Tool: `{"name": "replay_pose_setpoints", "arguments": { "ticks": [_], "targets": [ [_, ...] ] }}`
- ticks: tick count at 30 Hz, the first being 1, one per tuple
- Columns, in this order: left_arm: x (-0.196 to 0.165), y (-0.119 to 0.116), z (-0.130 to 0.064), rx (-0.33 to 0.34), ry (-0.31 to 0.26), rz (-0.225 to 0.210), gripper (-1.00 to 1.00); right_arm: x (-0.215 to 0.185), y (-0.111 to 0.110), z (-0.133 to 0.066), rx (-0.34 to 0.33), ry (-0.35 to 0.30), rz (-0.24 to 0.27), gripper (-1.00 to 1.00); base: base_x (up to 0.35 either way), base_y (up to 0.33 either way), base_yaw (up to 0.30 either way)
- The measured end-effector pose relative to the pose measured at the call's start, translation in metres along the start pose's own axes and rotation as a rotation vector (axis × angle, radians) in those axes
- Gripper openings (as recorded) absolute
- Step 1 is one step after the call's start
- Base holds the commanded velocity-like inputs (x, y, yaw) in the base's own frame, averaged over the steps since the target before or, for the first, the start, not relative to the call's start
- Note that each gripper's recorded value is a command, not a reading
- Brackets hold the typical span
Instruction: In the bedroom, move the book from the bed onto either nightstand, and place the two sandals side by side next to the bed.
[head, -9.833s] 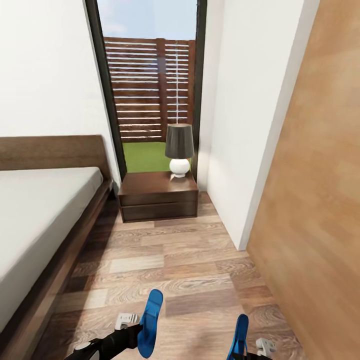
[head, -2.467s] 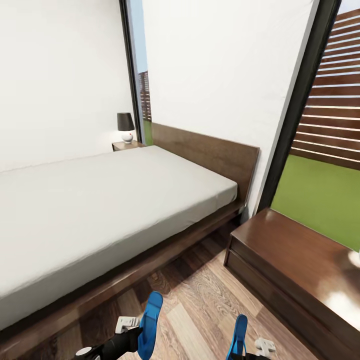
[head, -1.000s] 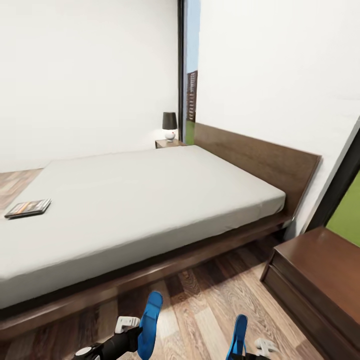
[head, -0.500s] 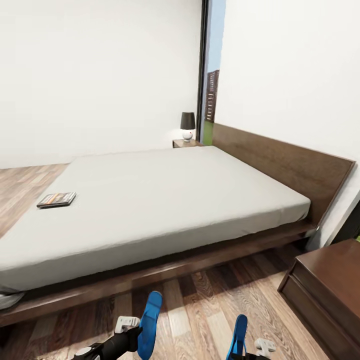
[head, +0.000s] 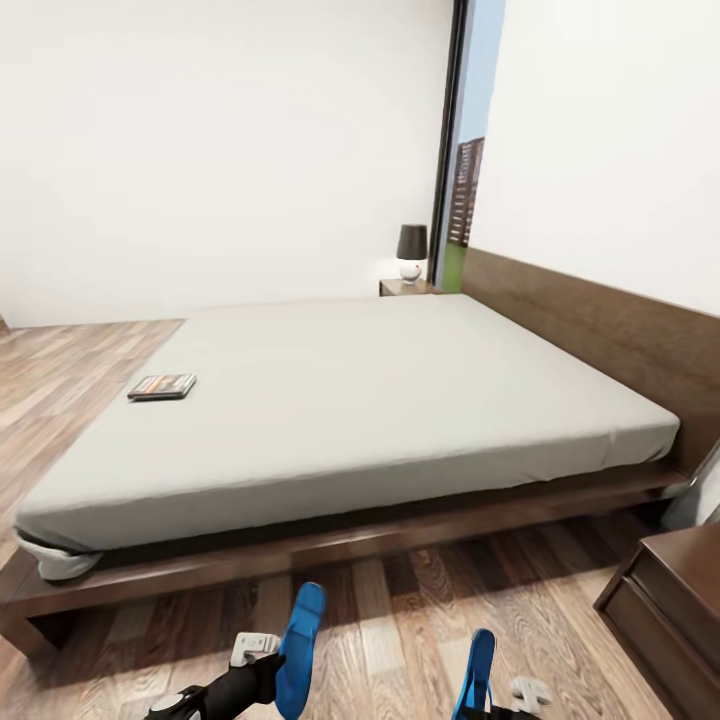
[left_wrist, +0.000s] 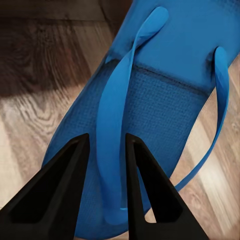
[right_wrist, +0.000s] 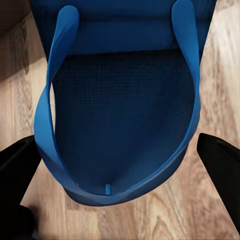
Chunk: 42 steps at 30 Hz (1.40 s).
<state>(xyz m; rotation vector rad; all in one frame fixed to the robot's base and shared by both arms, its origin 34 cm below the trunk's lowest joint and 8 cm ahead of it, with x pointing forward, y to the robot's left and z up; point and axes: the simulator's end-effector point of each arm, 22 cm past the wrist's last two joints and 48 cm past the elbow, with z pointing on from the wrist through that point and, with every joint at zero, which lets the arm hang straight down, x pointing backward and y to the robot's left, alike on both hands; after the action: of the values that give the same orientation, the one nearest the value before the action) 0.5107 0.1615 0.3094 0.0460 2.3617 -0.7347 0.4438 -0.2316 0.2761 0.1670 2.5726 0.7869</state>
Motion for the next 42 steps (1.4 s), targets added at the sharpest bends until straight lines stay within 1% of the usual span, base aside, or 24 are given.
{"name": "replay_pose_setpoints", "arguments": {
  "ticks": [36,42],
  "targets": [
    [0.0003,0.0001,-0.0001,0.0,0.001,0.001,-1.0,0.0001,0.0006,0.0003,-0.001,0.0,0.0,-1.0,0.0,0.0,0.235],
    [0.0002,0.0,0.0,0.0,0.001,0.001,-1.0,0.0,0.0005,0.0003,-0.001,0.0,0.001,-1.0,0.0,0.0,0.094]
  ]
}}
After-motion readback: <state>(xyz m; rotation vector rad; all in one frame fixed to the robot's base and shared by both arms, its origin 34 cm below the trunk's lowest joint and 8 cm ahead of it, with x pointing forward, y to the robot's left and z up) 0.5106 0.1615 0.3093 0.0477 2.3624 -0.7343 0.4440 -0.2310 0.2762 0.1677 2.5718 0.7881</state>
